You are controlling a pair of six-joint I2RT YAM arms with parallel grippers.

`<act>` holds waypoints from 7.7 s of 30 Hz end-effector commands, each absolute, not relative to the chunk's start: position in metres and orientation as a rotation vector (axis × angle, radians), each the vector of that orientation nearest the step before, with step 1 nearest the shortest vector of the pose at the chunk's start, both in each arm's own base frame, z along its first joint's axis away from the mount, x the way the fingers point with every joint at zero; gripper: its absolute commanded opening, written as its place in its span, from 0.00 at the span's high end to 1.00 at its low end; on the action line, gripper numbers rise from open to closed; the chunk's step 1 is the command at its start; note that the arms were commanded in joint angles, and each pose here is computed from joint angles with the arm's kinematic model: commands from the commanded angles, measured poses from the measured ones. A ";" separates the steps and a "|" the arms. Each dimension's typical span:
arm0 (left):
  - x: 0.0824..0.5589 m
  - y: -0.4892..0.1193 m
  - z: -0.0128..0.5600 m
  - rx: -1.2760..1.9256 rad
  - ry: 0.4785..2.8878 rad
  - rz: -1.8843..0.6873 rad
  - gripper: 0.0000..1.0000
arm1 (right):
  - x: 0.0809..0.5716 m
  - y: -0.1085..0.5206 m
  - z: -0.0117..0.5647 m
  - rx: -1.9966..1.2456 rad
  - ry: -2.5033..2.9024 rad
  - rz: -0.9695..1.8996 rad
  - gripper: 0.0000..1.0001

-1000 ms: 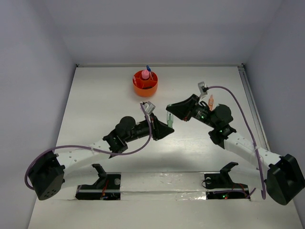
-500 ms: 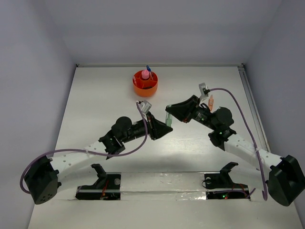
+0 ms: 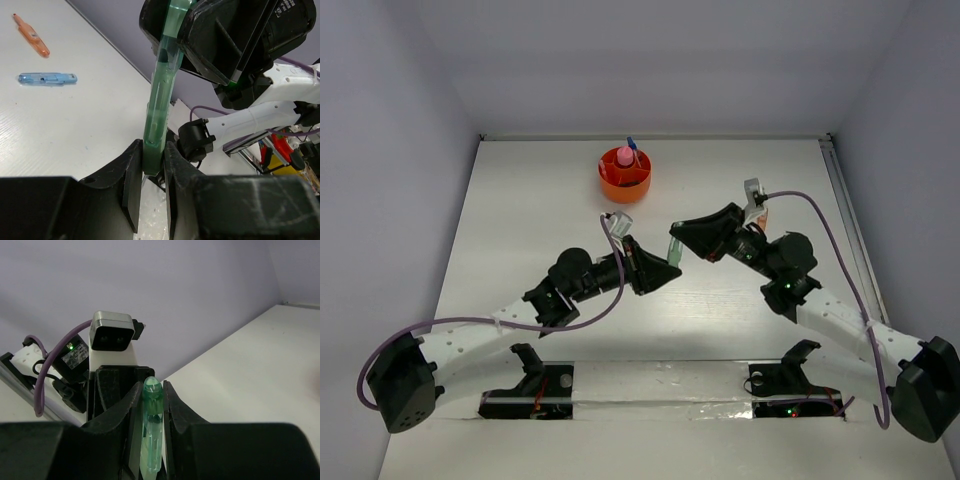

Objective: Sort the stationery into containers
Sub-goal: Close the pen cap on the pen.

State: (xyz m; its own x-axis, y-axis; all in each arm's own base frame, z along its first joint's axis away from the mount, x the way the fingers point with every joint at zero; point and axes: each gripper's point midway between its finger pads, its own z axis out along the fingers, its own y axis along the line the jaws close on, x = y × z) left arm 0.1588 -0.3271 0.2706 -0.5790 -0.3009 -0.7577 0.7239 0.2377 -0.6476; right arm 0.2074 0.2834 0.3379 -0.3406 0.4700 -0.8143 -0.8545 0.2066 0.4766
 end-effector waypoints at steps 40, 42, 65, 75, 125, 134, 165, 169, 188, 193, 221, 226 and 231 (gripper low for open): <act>0.164 -0.249 0.481 0.082 0.959 -1.528 0.93 | 0.142 0.297 0.197 -0.781 1.707 1.445 1.00; 0.164 -0.247 0.479 0.076 0.947 -1.527 0.91 | 0.139 0.298 0.204 -0.772 1.677 1.486 1.00; 0.206 -0.246 0.430 -0.179 1.104 -1.477 0.91 | 0.147 0.306 0.197 -0.139 1.864 1.860 1.00; 0.203 -0.258 0.428 -0.138 1.104 -1.528 1.00 | 0.139 0.319 0.205 -0.152 1.788 2.097 1.00; 0.177 -0.249 0.404 -0.115 1.098 -1.641 0.68 | 0.245 0.300 0.340 0.100 1.427 1.562 1.00; 0.176 -0.254 0.386 -0.128 1.157 -1.672 0.64 | 0.244 0.297 0.346 0.108 1.398 1.573 1.00; 0.189 -0.253 0.314 -0.176 1.353 -1.563 0.43 | 0.242 0.271 0.375 0.104 1.313 1.514 1.00; 0.186 -0.260 0.316 -0.158 1.332 -1.616 0.48 | 0.244 0.275 0.376 0.106 1.307 1.534 1.00; 0.173 -0.270 0.316 -0.088 1.323 -1.705 0.59 | 0.252 0.279 0.369 0.131 1.309 1.553 1.00; 0.175 -0.269 0.311 -0.098 1.334 -1.693 0.59 | 0.250 0.278 0.374 0.123 1.295 1.563 1.00; 0.171 -0.258 0.336 -0.025 1.238 -1.614 1.00 | 0.239 0.305 0.334 0.055 1.452 1.687 1.00; 0.164 -0.250 0.341 -0.016 1.194 -1.619 1.00 | 0.246 0.302 0.335 0.071 1.470 1.648 1.00; 0.166 -0.241 0.350 -0.032 1.131 -1.583 1.00 | 0.241 0.309 0.320 0.058 1.511 1.699 1.00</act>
